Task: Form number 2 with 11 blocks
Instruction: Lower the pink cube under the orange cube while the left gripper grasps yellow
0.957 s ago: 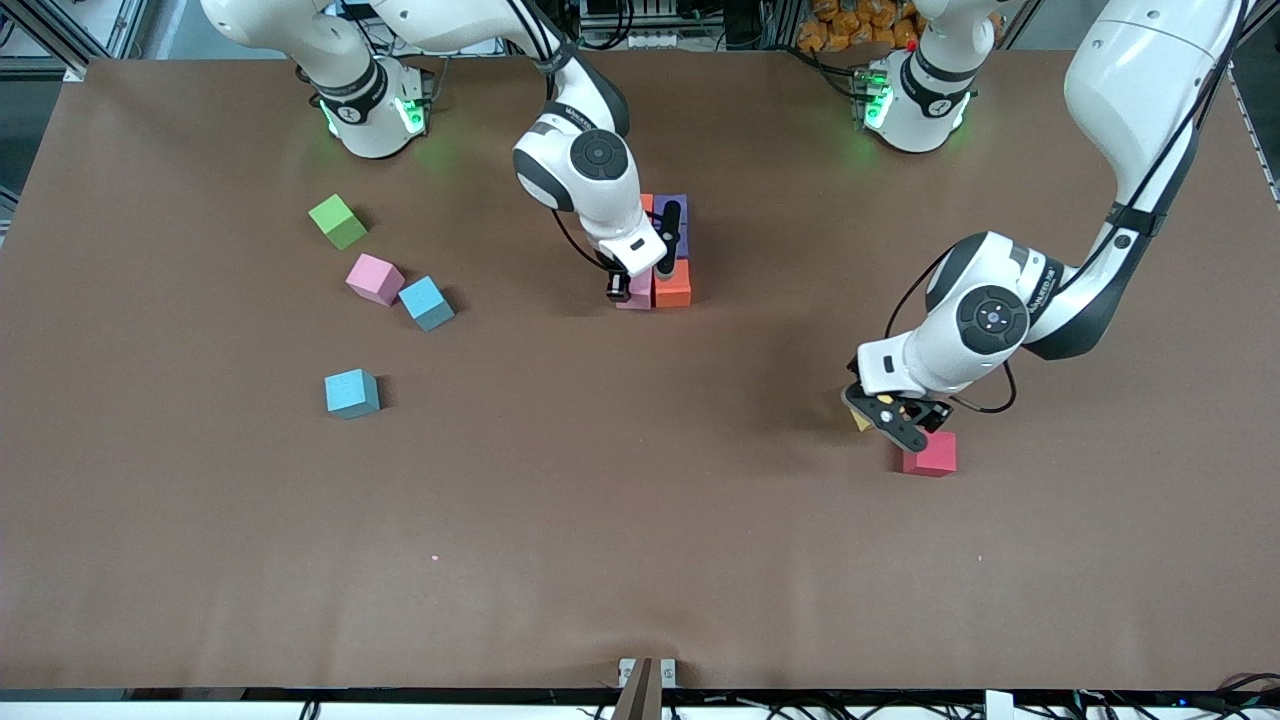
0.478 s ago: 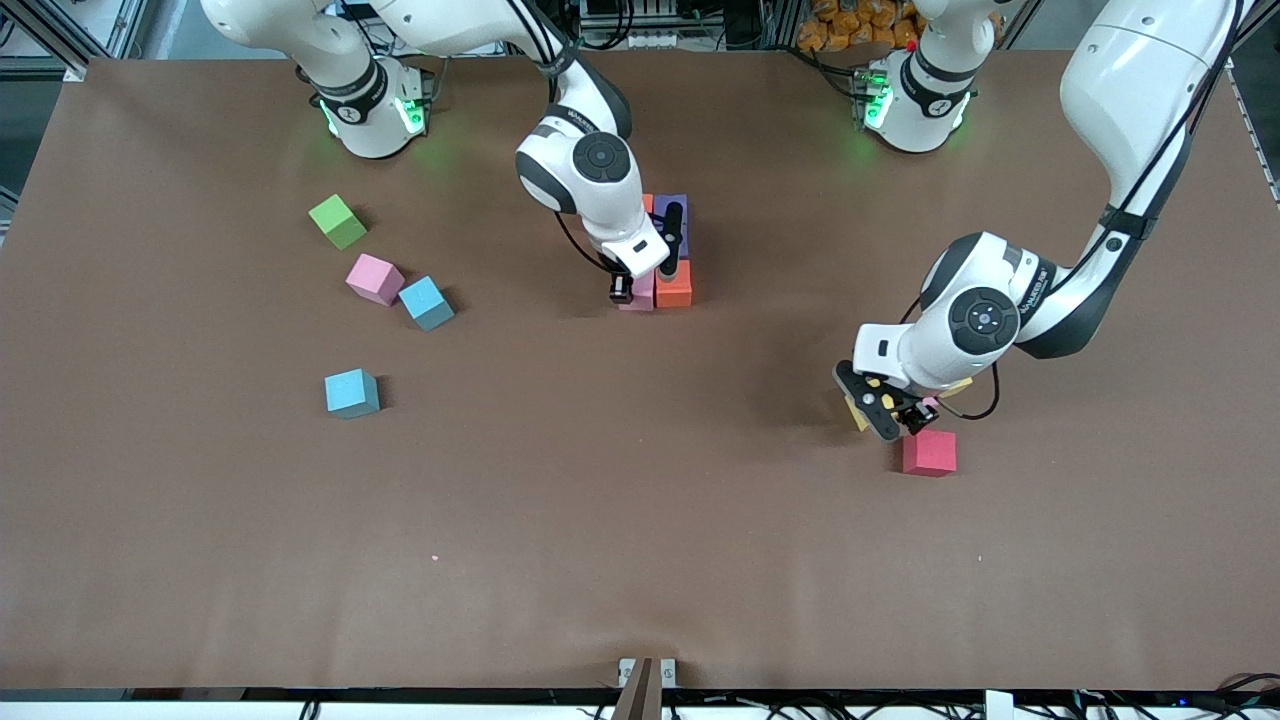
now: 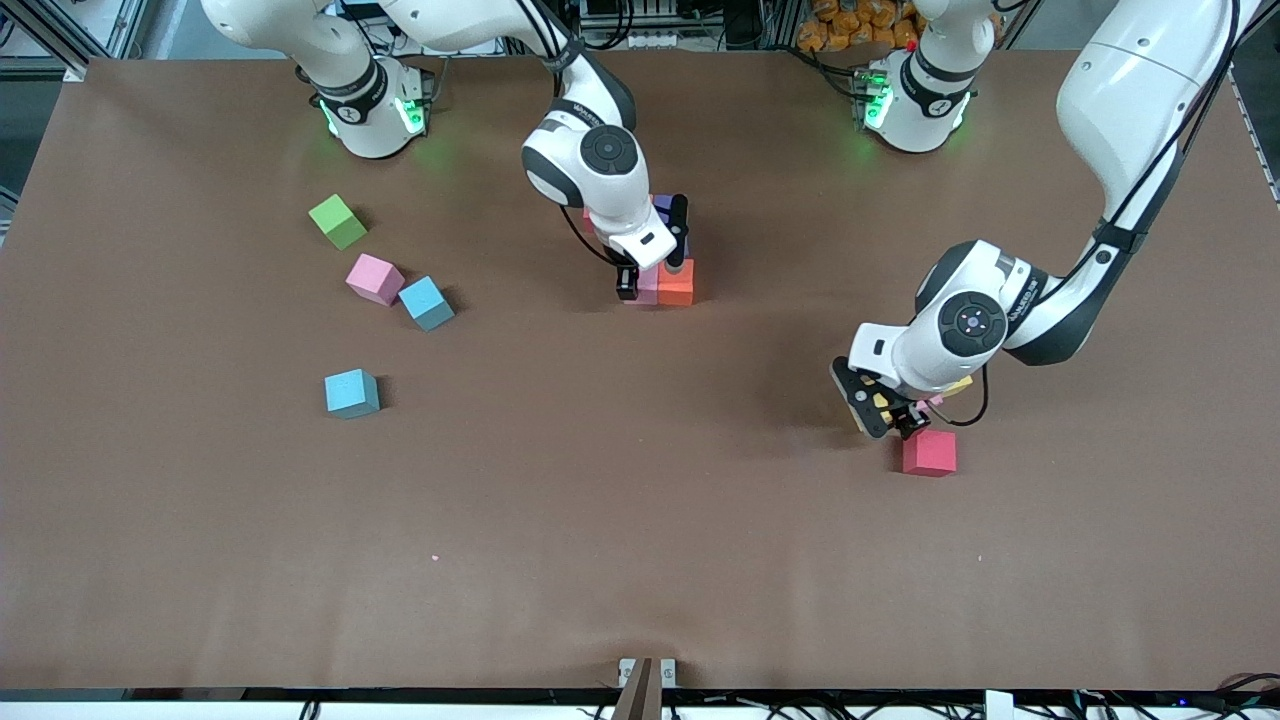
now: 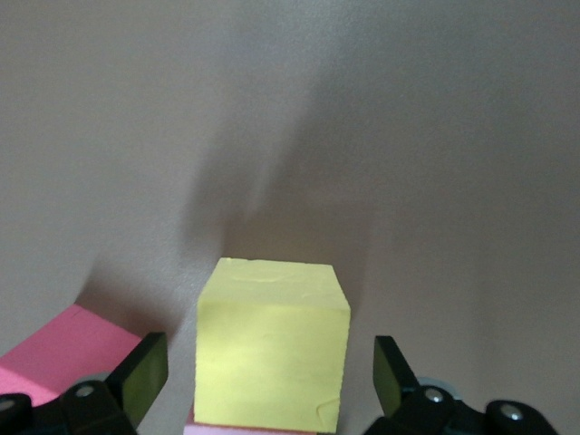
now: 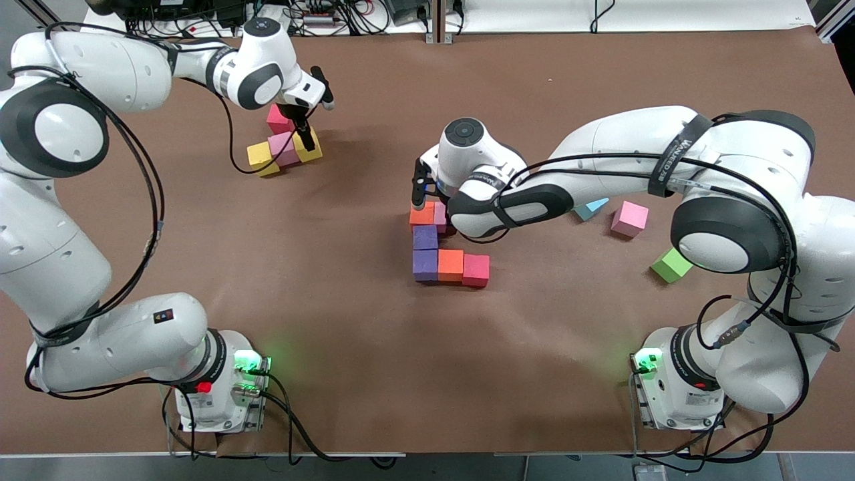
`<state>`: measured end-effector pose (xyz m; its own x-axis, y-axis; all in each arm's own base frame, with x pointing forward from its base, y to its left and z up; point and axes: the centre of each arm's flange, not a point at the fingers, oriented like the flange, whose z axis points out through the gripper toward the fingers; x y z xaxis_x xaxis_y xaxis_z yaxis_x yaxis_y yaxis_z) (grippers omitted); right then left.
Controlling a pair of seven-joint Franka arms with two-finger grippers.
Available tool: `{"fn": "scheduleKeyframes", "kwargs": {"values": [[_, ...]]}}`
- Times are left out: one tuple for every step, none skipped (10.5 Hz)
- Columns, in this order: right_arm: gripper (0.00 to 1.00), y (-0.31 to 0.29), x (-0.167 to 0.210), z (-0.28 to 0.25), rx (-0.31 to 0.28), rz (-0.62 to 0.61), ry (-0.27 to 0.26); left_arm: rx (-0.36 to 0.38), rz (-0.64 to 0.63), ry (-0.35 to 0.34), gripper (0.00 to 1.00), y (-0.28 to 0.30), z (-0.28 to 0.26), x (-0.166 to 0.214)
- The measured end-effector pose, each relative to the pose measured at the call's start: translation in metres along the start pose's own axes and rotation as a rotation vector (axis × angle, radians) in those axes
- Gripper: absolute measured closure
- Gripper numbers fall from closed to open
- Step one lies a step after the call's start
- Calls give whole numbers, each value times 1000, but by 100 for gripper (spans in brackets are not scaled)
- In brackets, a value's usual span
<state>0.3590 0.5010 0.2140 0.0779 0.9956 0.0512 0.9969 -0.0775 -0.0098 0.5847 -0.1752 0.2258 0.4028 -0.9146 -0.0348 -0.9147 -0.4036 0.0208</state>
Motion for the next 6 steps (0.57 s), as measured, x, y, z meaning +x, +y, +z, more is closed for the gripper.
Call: {"fn": "scheduleKeyframes", "kwargs": {"values": [[5, 0, 0, -1, -1, 0, 1, -4, 3, 0, 0, 2, 3, 0], [0, 3, 1, -3, -5, 2, 5, -7, 6, -1, 0, 4, 5, -1], [0, 7, 1, -8, -6, 8, 3, -9, 7, -2, 0, 5, 6, -1], [0, 15, -3, -17, -3, 22, -10, -12, 7, -4, 0, 6, 8, -1], [0, 28, -12, -32, 1, 48, -25, -14, 12, -9, 0, 6, 12, -2], [0, 44, -25, -47, 5, 80, -38, -8, 24, -15, 0, 6, 14, -3]]}}
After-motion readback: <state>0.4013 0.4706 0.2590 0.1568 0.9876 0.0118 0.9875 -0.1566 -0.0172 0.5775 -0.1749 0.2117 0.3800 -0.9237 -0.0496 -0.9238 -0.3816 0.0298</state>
